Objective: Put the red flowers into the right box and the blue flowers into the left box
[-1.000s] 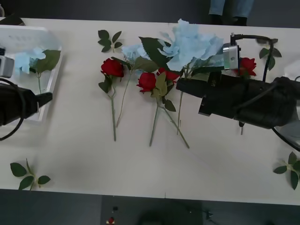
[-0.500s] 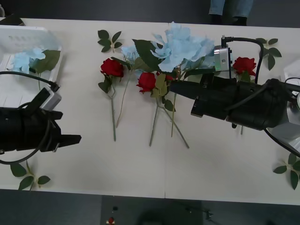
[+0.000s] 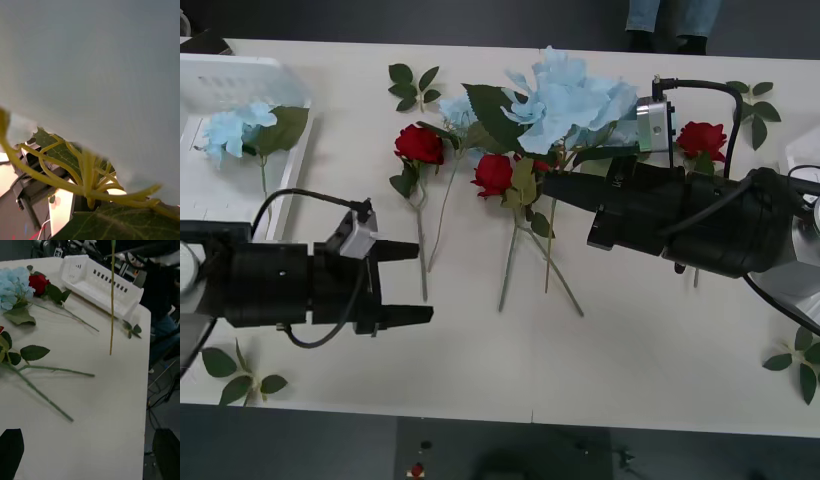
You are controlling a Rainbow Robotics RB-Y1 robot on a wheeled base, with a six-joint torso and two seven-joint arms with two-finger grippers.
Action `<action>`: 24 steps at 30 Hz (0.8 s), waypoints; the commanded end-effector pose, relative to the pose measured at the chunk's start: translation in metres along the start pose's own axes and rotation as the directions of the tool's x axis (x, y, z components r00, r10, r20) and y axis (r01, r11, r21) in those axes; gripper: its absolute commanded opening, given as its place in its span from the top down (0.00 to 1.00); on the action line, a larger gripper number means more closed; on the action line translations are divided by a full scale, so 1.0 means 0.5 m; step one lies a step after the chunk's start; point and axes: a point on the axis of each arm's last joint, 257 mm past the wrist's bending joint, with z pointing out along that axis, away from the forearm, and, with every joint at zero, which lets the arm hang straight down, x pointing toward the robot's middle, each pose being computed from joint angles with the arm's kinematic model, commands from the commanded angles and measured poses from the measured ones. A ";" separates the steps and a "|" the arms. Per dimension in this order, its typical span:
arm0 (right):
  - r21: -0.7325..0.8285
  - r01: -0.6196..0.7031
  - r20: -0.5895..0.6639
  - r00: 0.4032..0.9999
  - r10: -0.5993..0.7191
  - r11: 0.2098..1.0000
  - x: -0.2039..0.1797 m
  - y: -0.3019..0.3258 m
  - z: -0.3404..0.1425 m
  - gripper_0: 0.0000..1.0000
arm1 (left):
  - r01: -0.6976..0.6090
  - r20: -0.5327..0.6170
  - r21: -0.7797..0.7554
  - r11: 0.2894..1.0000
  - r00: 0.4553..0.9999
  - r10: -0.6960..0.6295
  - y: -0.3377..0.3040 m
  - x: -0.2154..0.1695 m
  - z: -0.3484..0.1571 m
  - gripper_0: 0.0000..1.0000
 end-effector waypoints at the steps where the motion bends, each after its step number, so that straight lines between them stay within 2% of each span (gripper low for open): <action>1: -0.022 0.011 0.026 1.000 -0.010 1.000 -0.041 0.016 0.008 1.00 | 0.086 0.088 0.048 0.995 0.992 -0.090 -0.034 -0.016 0.054 0.00; 11: -0.024 0.005 0.029 1.000 -0.004 1.000 -0.047 0.017 0.010 1.00 | 0.312 0.274 0.135 0.940 0.900 -0.338 -0.105 -0.083 0.177 0.00; 24: -0.027 -0.005 0.028 1.000 0.006 1.000 -0.048 0.018 0.011 1.00 | 0.309 0.376 0.110 0.945 0.867 -0.327 -0.080 -0.189 0.237 0.00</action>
